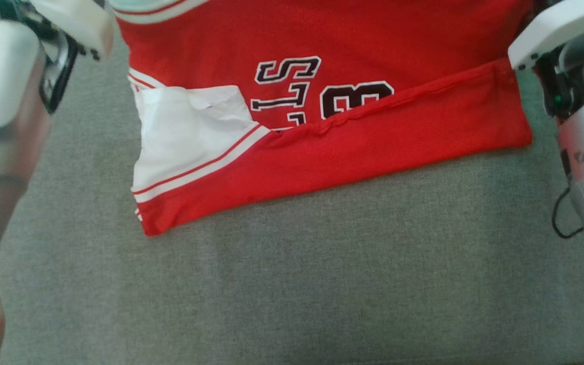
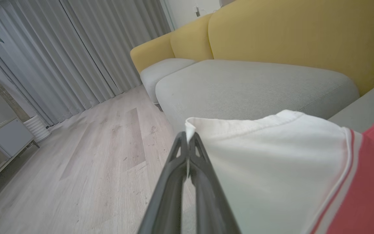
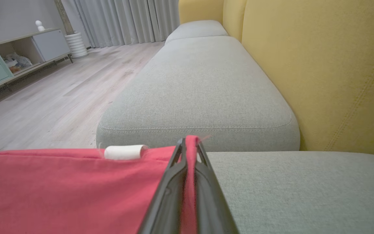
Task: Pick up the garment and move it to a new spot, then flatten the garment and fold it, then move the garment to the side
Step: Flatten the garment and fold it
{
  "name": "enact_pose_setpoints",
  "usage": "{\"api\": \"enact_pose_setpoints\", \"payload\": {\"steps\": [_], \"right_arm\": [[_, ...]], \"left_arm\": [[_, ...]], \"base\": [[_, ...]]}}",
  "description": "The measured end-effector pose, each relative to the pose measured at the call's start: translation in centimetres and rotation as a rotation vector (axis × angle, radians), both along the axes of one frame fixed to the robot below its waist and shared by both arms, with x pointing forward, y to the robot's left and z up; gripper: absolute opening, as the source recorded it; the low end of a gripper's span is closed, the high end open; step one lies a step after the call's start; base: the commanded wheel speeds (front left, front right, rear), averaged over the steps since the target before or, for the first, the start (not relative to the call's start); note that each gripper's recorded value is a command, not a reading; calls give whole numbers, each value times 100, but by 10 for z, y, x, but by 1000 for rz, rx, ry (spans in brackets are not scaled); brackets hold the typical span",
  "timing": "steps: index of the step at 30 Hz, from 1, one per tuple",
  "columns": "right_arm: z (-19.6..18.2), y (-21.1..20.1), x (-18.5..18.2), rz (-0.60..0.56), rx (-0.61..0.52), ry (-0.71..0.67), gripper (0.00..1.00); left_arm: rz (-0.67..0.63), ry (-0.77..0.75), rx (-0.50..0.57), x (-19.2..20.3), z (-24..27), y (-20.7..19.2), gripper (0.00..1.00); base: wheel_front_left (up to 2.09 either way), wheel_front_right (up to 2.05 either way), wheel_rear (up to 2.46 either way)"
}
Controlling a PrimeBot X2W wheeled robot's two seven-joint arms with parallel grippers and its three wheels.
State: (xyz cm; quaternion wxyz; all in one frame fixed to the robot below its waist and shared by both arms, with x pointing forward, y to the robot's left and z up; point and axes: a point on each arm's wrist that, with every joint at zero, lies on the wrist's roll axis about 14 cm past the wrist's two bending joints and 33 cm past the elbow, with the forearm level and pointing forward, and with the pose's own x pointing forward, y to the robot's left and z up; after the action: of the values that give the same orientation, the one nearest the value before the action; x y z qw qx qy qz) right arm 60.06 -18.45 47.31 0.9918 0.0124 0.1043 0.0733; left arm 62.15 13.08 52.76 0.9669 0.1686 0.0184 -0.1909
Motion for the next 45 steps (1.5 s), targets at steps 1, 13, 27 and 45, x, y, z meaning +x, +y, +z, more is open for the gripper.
{"api": "enact_pose_setpoints", "payload": {"steps": [1, 13, 27, 45], "right_arm": [[0, 0, -2, 4, -4, 4, 0], [-17, -17, -52, 24, -46, 82, 0], [-43, -18, -121, 173, -197, 240, 0], [-77, -24, -152, 257, -301, 418, 29]], "left_arm": [[3, 4, 3, -3, -2, 2, 0], [-48, 69, 56, -73, -28, 10, 0], [-101, 307, 107, -189, -73, 15, 0], [-176, 506, 157, -242, -101, -3, 0]], "base": [[0, 0, 0], [0, 0, 0], [0, 0, 0], [0, 0, 0]]}}
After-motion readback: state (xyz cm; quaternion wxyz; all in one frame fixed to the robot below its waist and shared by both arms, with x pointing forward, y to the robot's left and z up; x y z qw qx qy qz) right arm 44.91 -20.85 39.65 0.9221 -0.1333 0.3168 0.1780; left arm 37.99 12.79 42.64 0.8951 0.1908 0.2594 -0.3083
